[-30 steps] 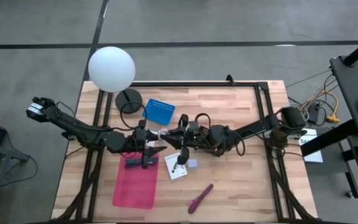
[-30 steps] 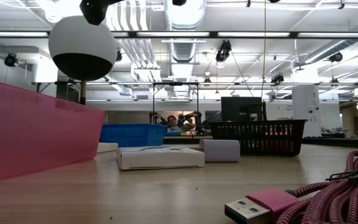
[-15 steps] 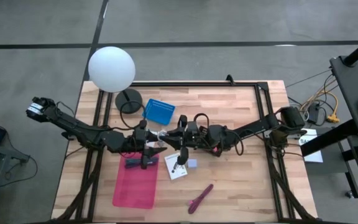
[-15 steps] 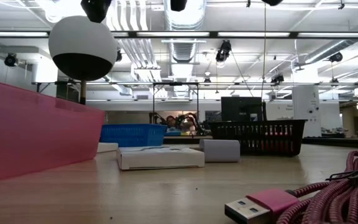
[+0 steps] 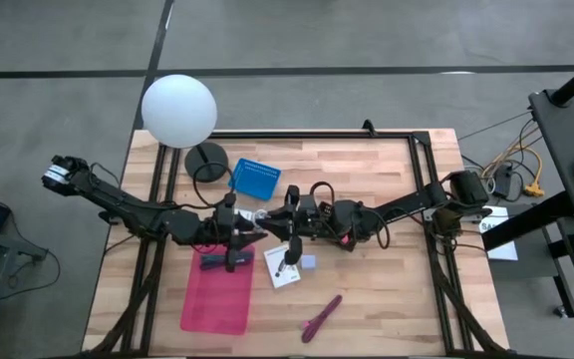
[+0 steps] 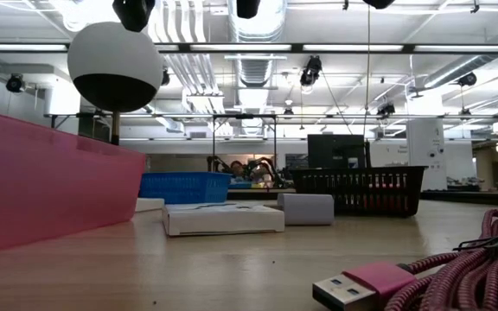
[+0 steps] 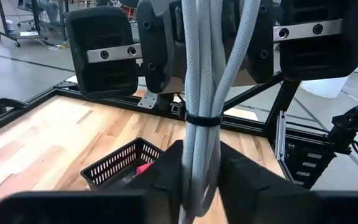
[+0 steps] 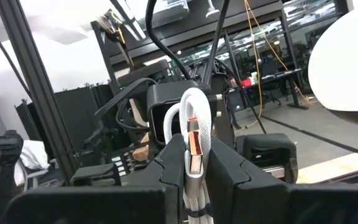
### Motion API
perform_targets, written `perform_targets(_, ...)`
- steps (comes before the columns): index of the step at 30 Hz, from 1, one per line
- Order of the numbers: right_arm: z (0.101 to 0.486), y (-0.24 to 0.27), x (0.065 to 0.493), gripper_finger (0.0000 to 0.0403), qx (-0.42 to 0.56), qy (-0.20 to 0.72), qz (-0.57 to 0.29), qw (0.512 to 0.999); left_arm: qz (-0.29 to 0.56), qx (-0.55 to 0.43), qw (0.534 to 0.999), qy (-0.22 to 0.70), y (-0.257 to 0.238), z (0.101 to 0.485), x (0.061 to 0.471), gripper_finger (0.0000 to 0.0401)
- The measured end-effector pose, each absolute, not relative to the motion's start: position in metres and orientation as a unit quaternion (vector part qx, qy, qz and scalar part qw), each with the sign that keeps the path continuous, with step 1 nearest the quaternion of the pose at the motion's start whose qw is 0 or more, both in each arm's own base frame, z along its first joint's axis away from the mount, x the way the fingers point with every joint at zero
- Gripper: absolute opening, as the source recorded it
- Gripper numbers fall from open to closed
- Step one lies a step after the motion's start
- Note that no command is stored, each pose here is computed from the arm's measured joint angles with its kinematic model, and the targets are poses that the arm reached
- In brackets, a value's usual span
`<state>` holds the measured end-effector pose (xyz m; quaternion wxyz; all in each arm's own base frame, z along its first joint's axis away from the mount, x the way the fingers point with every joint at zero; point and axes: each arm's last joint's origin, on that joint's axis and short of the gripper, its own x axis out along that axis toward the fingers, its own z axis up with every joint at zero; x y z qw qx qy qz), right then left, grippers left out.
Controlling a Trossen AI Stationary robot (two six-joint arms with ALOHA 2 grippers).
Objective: Pick and place items into bin
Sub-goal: Put the white charger cable into the pink bin
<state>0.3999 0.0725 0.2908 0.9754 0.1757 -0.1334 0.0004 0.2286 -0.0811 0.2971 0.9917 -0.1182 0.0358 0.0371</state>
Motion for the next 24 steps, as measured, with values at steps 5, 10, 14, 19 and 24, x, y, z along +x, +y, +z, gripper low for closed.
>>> perform_targets(5,0.291,0.073,0.4,0.003,0.174,-0.133,0.003,0.976,0.037,-0.121,0.991,0.036,-0.081,0.297,0.229,0.001)
perform_targets(10,0.291,0.073,0.4,0.0049,0.172,-0.131,0.003,0.976,0.037,-0.121,0.991,0.037,-0.081,0.297,0.229,0.0014)
perform_targets(14,0.29,0.072,0.4,0.0091,0.16,-0.125,-0.001,0.979,0.038,-0.118,0.991,0.043,-0.081,0.296,0.228,0.0008)
perform_targets(19,0.289,0.072,0.396,0.0139,0.176,-0.063,-0.006,0.982,0.034,-0.112,0.991,0.059,-0.08,0.295,0.224,0.0008)
perform_targets(24,0.293,0.069,0.384,0.0168,0.163,0.017,-0.019,0.986,0.025,-0.102,0.991,0.087,-0.076,0.295,0.214,0.0007)
